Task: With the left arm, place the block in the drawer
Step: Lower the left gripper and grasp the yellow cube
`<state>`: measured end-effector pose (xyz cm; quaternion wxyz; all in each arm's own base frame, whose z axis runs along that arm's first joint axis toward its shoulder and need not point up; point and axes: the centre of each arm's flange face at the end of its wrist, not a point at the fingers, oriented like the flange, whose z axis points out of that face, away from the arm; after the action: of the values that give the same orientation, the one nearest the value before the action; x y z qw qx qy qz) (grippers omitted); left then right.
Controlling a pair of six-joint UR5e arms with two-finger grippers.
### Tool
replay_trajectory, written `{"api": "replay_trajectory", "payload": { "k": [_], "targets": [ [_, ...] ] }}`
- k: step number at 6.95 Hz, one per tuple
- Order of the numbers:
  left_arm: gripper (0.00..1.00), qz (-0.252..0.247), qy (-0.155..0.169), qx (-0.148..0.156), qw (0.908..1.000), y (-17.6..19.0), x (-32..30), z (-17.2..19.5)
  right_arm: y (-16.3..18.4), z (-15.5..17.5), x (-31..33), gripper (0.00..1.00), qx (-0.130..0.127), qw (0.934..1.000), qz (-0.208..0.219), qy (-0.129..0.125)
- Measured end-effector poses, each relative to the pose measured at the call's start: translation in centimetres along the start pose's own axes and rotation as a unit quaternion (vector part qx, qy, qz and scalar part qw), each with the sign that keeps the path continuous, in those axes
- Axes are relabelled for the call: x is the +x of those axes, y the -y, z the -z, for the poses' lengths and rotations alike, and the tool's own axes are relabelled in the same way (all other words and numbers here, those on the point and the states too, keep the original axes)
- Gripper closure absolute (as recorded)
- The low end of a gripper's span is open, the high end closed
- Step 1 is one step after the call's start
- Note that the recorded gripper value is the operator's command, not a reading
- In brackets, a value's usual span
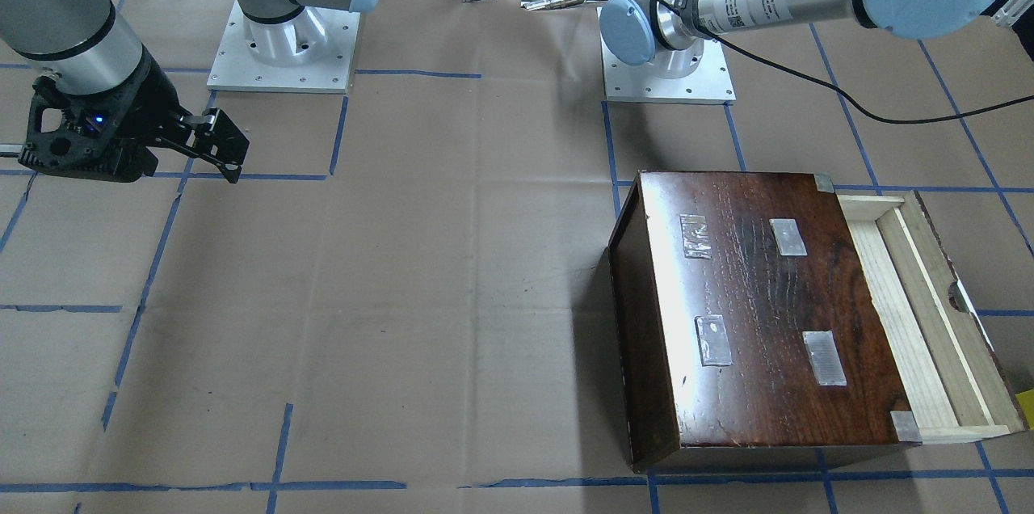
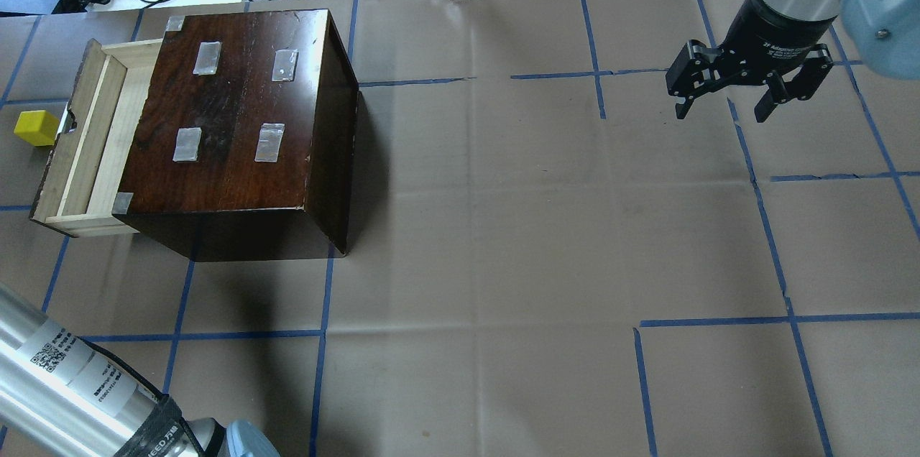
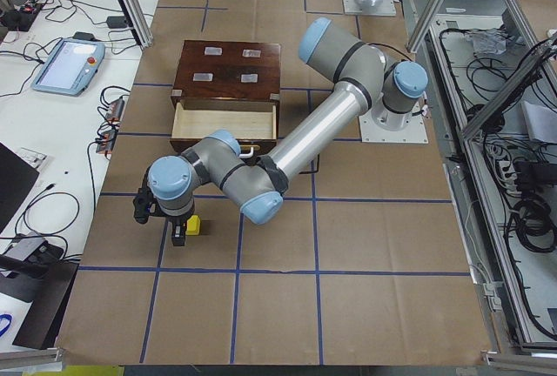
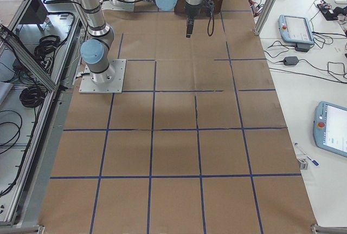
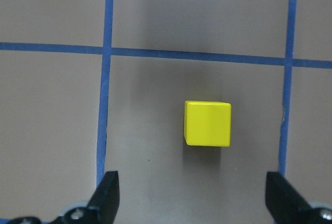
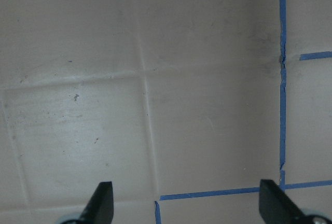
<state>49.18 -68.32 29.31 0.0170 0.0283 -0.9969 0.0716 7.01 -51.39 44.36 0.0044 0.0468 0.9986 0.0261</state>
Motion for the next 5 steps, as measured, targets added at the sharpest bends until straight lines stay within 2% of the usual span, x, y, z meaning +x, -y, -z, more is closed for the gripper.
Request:
{"api": "replay_trajectory", "payload": {
  "k": [2,5],
  "targets": [
    [0.02,-0.008,-0.019,-0.022,0.9995,1.0,1.6,-5.0,0.0,0.0,0.0,0.0,0.0,1.0,0.0,0.0],
    [0.02,-0.012,-0.035,-0.043,0.9984,1.1,2.6,-9.6,0.0,0.0,0.0,0.0,0.0,1.0,0.0,0.0]
  ]
}}
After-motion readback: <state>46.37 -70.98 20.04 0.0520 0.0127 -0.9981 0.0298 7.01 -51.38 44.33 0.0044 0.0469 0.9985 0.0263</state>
